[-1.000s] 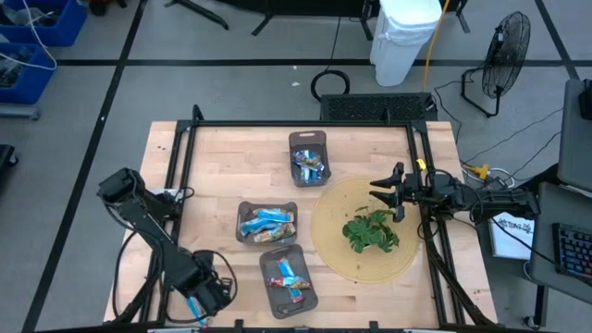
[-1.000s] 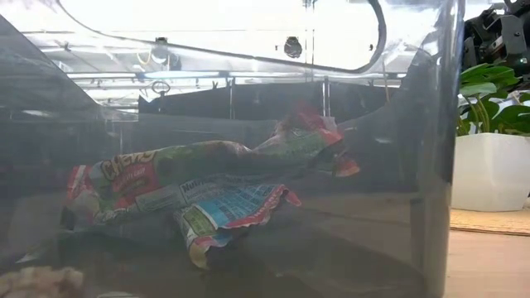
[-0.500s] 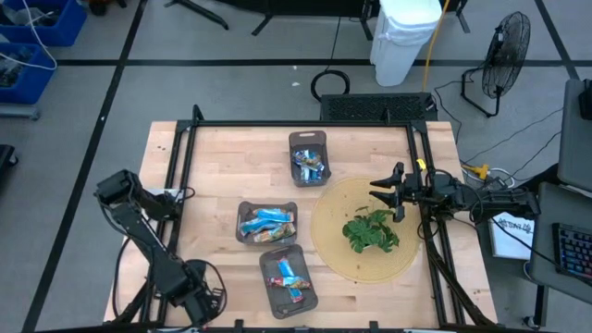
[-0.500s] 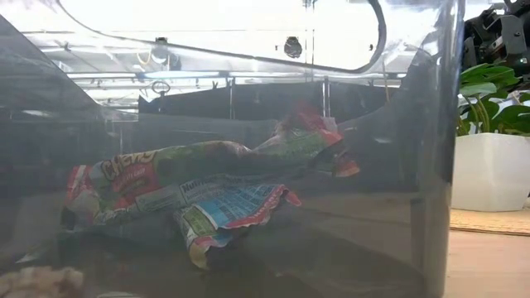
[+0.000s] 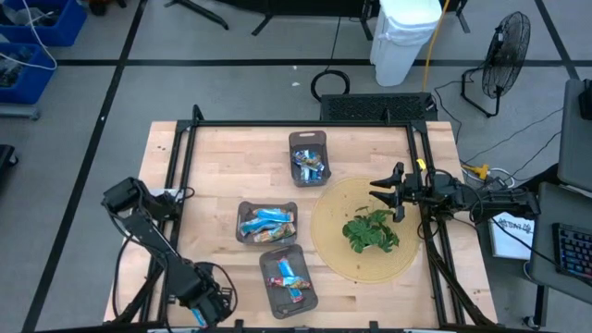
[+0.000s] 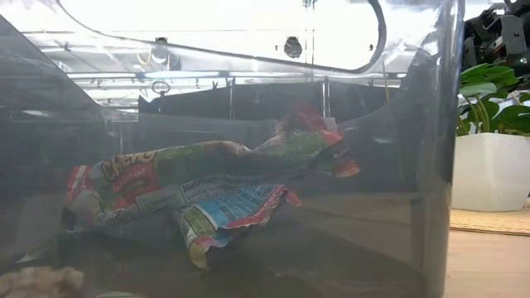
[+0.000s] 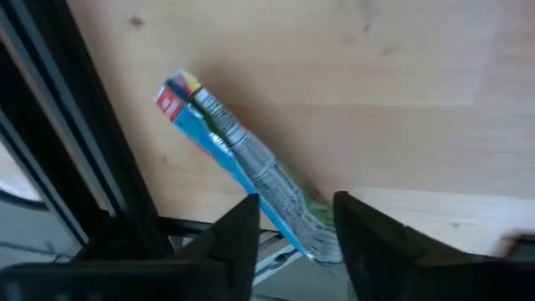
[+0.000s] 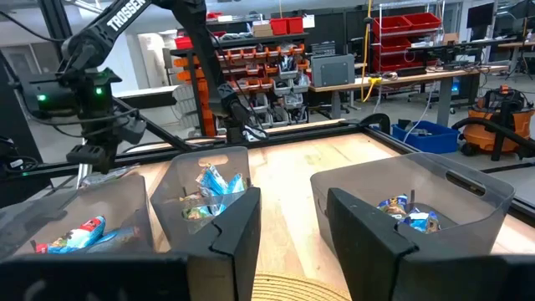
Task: Pick and place Granola Bars by type
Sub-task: Put the red granola bar into the bottom black bin
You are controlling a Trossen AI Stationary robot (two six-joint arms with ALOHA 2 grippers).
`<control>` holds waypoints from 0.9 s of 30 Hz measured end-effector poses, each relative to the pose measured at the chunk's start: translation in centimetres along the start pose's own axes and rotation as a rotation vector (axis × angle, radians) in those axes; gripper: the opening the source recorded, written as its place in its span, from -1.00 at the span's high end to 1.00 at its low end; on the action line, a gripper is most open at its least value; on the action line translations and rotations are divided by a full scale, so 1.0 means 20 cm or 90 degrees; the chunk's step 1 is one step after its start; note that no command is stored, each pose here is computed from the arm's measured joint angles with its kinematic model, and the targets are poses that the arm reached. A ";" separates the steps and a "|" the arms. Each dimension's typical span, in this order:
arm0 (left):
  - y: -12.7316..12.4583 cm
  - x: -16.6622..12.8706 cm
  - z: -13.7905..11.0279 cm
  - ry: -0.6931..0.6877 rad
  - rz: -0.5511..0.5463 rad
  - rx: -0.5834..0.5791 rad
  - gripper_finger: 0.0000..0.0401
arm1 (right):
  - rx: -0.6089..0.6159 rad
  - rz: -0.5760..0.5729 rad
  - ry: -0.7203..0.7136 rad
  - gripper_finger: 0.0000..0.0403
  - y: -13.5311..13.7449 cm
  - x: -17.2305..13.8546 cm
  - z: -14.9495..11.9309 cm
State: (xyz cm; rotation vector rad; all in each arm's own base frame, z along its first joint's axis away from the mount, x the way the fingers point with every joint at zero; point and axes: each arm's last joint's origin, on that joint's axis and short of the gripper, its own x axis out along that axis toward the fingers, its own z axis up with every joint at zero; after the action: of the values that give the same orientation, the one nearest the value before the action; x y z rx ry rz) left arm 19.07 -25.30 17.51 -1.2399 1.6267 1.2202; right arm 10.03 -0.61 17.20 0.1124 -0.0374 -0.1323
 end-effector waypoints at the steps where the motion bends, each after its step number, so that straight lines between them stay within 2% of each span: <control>1: 0.00 0.01 0.00 0.005 0.009 -0.002 0.17 | 0.000 0.000 0.000 0.35 0.00 0.00 0.00; 4: -0.01 0.04 -0.01 0.018 0.041 -0.011 0.00 | 0.000 0.000 0.000 0.35 0.00 0.00 0.00; 7: -0.02 0.08 -0.03 0.033 0.041 0.001 -0.10 | 0.000 0.000 -0.001 0.35 0.00 0.00 0.00; 10: -0.04 0.14 -0.06 0.057 0.047 0.011 -0.13 | 0.000 0.000 -0.001 0.35 0.00 0.00 0.00; 14: -0.07 0.21 -0.08 0.070 0.046 0.023 -0.07 | 0.000 0.000 -0.001 0.35 0.00 0.00 0.00; 21: -0.10 0.21 -0.08 0.060 0.005 0.044 0.24 | 0.000 0.000 0.000 0.35 0.00 0.00 0.00; 27: -0.10 0.16 -0.07 0.029 -0.047 0.077 0.77 | 0.000 0.000 0.000 0.35 0.00 0.00 0.00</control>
State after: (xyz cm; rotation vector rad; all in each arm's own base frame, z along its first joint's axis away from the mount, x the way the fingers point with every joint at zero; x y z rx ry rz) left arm 20.11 -27.67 14.39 -1.2481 1.6477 1.0411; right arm 10.03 -0.61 17.21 0.1125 -0.0379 -0.1321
